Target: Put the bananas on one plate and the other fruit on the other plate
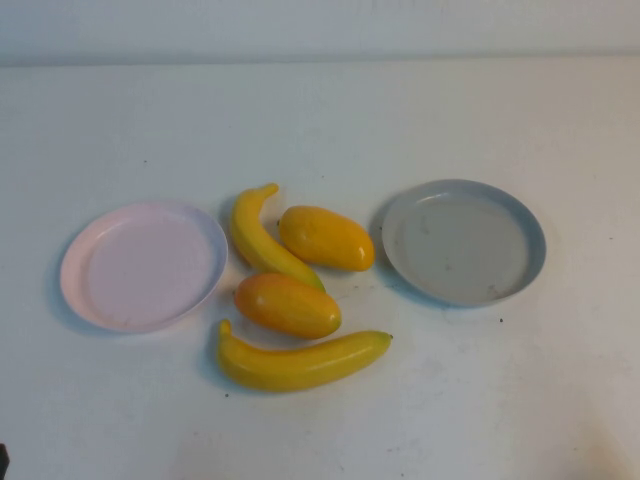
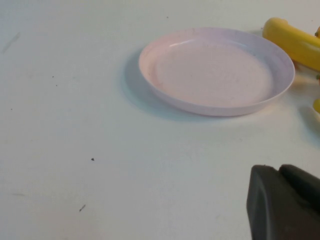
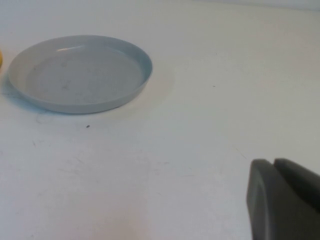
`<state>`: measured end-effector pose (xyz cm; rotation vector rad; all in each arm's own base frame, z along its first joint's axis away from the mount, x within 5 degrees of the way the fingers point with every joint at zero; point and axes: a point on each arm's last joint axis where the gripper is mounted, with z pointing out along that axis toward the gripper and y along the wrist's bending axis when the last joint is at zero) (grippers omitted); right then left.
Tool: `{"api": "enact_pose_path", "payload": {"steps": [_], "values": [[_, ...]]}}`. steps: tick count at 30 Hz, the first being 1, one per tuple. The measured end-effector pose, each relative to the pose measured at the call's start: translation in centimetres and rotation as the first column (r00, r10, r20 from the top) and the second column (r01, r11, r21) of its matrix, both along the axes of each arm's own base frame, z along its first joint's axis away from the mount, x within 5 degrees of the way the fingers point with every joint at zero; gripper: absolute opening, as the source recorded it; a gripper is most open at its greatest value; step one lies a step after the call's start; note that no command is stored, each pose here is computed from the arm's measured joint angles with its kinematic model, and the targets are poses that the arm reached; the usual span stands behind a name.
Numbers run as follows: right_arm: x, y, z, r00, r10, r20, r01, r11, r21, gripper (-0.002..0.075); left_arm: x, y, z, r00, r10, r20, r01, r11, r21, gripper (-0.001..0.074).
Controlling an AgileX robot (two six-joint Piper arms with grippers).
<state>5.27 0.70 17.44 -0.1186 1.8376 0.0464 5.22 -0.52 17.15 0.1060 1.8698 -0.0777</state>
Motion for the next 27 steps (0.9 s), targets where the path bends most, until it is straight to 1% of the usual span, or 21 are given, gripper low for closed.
{"api": "enact_pose_path", "payload": {"steps": [5, 11, 17, 21, 24, 27], "values": [[0.00, 0.00, 0.00, 1.000, 0.000, 0.000, 0.000, 1.000, 0.000, -0.0015, 0.00, 0.01, 0.00, 1.000, 0.000, 0.000, 0.000, 1.000, 0.003, -0.0005], [0.00, 0.00, 0.00, 1.000, 0.000, 0.000, 0.000, 1.000, 0.000, -0.0015, 0.05, 0.41, 0.05, 1.000, -0.002, 0.019, -0.001, 0.988, 0.152, -0.0005], [0.00, 0.00, 0.00, 1.000, 0.000, 0.000, 0.000, 1.000, 0.000, -0.0015, 0.07, 0.50, 0.08, 1.000, -0.002, 0.025, -0.003, 0.983, 0.184, -0.0005], [0.00, 0.00, 0.00, 1.000, 0.000, 0.000, 0.000, 1.000, 0.000, -0.0015, 0.10, 0.46, 0.21, 0.999, -0.003, 0.039, -0.004, 0.985, 0.173, -0.0005], [0.00, 0.00, 0.00, 1.000, 0.000, 0.000, 0.000, 1.000, 0.000, -0.0015, 0.15, 0.38, 0.40, 0.998, 0.004, 0.057, -0.011, 0.992, 0.124, -0.0005], [0.00, 0.00, 0.00, 1.000, 0.000, 0.000, 0.000, 1.000, 0.000, -0.0015, 0.21, 0.28, 0.65, 0.997, 0.019, 0.079, -0.022, 0.999, 0.043, -0.0005]]}}
